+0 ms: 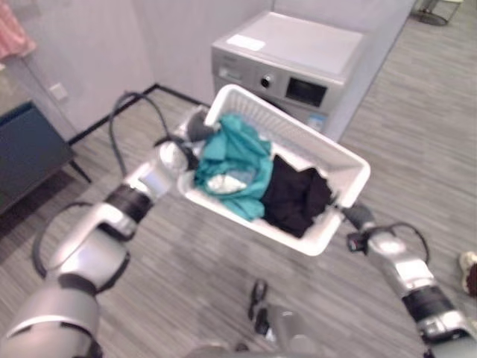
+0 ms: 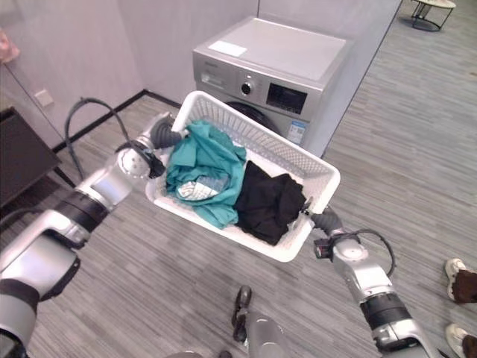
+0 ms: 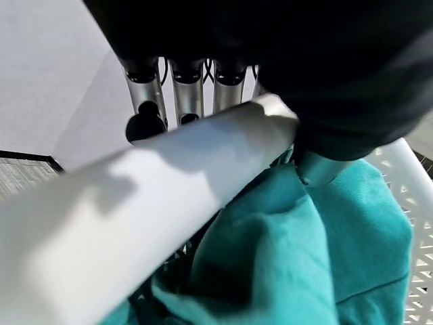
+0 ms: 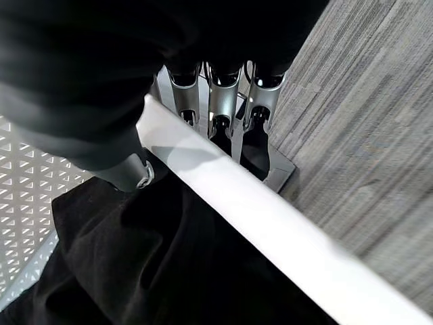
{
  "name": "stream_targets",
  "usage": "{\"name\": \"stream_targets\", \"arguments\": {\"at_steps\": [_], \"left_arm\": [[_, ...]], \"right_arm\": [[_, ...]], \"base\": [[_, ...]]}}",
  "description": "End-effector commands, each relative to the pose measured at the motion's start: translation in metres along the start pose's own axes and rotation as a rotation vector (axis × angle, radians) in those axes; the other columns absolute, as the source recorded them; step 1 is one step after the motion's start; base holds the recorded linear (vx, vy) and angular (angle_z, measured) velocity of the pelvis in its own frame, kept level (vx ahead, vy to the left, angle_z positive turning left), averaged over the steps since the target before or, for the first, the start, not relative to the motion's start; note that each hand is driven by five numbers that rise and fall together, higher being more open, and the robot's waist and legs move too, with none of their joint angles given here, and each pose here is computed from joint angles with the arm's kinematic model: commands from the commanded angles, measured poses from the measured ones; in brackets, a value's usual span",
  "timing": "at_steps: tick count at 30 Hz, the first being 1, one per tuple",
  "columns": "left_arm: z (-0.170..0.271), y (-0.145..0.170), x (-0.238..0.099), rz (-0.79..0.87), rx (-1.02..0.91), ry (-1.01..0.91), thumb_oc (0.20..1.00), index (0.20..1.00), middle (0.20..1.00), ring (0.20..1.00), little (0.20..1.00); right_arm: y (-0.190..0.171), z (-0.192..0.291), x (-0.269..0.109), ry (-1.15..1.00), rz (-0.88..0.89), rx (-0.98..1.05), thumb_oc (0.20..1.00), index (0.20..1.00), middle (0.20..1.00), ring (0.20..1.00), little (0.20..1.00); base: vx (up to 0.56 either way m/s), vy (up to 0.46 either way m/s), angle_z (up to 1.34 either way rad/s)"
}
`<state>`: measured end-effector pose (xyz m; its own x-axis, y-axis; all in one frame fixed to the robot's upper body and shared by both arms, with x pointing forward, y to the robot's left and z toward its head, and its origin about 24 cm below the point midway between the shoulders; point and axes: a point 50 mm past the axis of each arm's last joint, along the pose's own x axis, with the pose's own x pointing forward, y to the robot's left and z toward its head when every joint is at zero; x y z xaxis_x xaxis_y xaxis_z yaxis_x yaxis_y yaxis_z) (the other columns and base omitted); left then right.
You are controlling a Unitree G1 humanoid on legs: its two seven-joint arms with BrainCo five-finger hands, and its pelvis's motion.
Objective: Grab the laundry basket,head to the washer,open it,put in the laundry and shut it.
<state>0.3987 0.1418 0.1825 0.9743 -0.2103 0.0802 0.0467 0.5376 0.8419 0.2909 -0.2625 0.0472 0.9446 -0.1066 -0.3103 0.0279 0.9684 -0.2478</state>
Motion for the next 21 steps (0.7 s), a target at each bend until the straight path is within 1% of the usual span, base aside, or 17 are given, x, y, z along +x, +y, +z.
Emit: {"name": "stream_targets", "arguments": {"at_steps": [1, 3, 5, 6, 9, 13, 17, 21], "left_arm": [[0.070, -0.003, 0.006, -0.004, 0.007, -0.298, 0.200, 0.200, 0.200, 0.200, 0.200], [0.065, -0.005, 0.005, -0.010, 0.002, -0.287, 0.200, 0.200, 0.200, 0.200, 0.200], [0.058, 0.001, 0.003, -0.009, 0.017, -0.267, 0.200, 0.200, 0.200, 0.200, 0.200], [0.059, 0.008, 0.002, 0.006, 0.014, -0.272, 0.200, 0.200, 0.200, 0.200, 0.200], [0.068, 0.014, 0.003, 0.018, -0.003, -0.294, 0.200, 0.200, 0.200, 0.200, 0.200], [0.089, 0.015, 0.005, 0.026, -0.008, -0.354, 0.200, 0.200, 0.200, 0.200, 0.200], [0.091, 0.014, 0.004, 0.040, -0.005, -0.373, 0.200, 0.200, 0.200, 0.200, 0.200], [0.095, 0.017, 0.004, 0.052, 0.021, -0.389, 0.200, 0.200, 0.200, 0.200, 0.200]], "right_arm": [[0.004, 0.087, 0.003, -0.390, 0.052, 0.075, 0.200, 0.200, 0.200, 0.200, 0.200], [0.007, 0.088, 0.002, -0.401, 0.073, 0.091, 0.200, 0.200, 0.200, 0.200, 0.200], [0.004, 0.092, 0.001, -0.415, 0.066, 0.093, 0.200, 0.200, 0.200, 0.200, 0.200], [0.008, 0.099, 0.000, -0.439, 0.081, 0.078, 0.200, 0.200, 0.200, 0.200, 0.200], [0.010, 0.106, -0.003, -0.465, 0.078, 0.061, 0.200, 0.200, 0.200, 0.200, 0.200], [0.013, 0.106, -0.005, -0.476, 0.094, 0.043, 0.200, 0.200, 0.200, 0.200, 0.200], [0.020, 0.110, -0.005, -0.496, 0.115, 0.038, 0.200, 0.200, 0.200, 0.200, 0.200], [0.027, 0.123, -0.003, -0.534, 0.136, 0.038, 0.200, 0.200, 0.200, 0.200, 0.200]], "base": [[0.40, -0.231, 0.38], [0.45, -0.358, 0.15], [0.42, -0.532, -0.03], [0.21, -0.376, -0.28], [0.27, -0.303, -0.48], [0.12, 0.004, -0.17], [0.21, 0.135, -0.12], [0.17, 0.156, -0.79]]}}
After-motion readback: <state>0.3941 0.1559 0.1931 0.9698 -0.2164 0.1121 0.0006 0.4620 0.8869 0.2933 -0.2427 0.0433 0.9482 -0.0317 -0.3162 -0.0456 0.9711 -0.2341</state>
